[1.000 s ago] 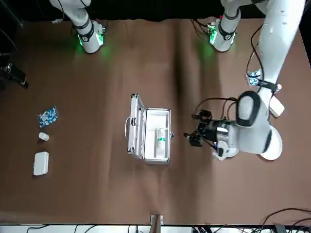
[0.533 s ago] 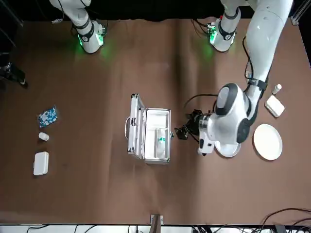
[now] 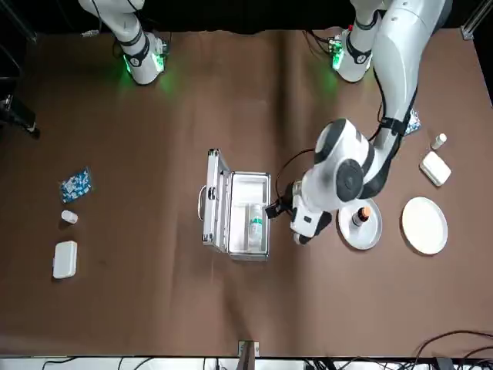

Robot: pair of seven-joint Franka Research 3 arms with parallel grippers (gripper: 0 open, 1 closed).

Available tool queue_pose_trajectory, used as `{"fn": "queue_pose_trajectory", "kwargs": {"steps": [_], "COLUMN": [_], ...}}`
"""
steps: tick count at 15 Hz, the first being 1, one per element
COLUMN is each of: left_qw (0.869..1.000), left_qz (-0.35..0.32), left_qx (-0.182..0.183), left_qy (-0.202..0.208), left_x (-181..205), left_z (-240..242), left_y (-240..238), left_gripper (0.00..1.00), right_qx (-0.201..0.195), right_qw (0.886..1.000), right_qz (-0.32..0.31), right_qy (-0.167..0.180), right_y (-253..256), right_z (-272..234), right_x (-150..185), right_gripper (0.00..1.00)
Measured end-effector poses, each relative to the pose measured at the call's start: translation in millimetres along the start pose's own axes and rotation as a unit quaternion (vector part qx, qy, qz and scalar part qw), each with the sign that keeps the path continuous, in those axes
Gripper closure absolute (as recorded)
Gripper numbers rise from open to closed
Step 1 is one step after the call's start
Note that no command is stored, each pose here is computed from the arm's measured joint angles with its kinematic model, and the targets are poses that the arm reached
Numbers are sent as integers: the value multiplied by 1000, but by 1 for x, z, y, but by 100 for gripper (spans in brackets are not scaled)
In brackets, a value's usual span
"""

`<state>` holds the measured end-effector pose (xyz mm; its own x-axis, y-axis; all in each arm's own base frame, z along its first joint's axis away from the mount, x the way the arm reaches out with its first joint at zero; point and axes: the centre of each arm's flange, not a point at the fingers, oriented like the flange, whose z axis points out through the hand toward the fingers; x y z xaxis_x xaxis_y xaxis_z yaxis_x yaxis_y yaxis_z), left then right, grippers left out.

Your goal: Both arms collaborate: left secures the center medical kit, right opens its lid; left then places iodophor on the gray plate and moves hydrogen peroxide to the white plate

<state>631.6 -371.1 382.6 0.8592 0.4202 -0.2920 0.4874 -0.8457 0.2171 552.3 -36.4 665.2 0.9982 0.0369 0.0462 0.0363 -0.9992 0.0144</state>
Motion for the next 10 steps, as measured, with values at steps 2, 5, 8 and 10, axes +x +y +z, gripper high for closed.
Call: {"fn": "queue_pose_trajectory", "kwargs": {"steps": [2, 5, 8, 10], "left_qw": [999, 998, 995, 994], "left_qz": [23, 43, 75, 88], "left_qx": [15, 8, 17, 22], "left_qy": [26, 43, 61, 63], "left_x": [-10, -27, -54, -65], "left_z": [7, 12, 24, 29], "left_y": [8, 22, 38, 43], "left_gripper": [0, 0, 0, 0], "right_qx": [0, 0, 0, 0], "right_qw": [1000, 1000, 1000, 1000], "right_qz": [-1, -1, -2, -2], "right_qy": [0, 0, -2, -2], "right_y": [-1, -1, -2, -2], "right_z": [0, 0, 1, 2], "right_x": [0, 0, 0, 1], "right_gripper": [1, 1, 1, 1]}}
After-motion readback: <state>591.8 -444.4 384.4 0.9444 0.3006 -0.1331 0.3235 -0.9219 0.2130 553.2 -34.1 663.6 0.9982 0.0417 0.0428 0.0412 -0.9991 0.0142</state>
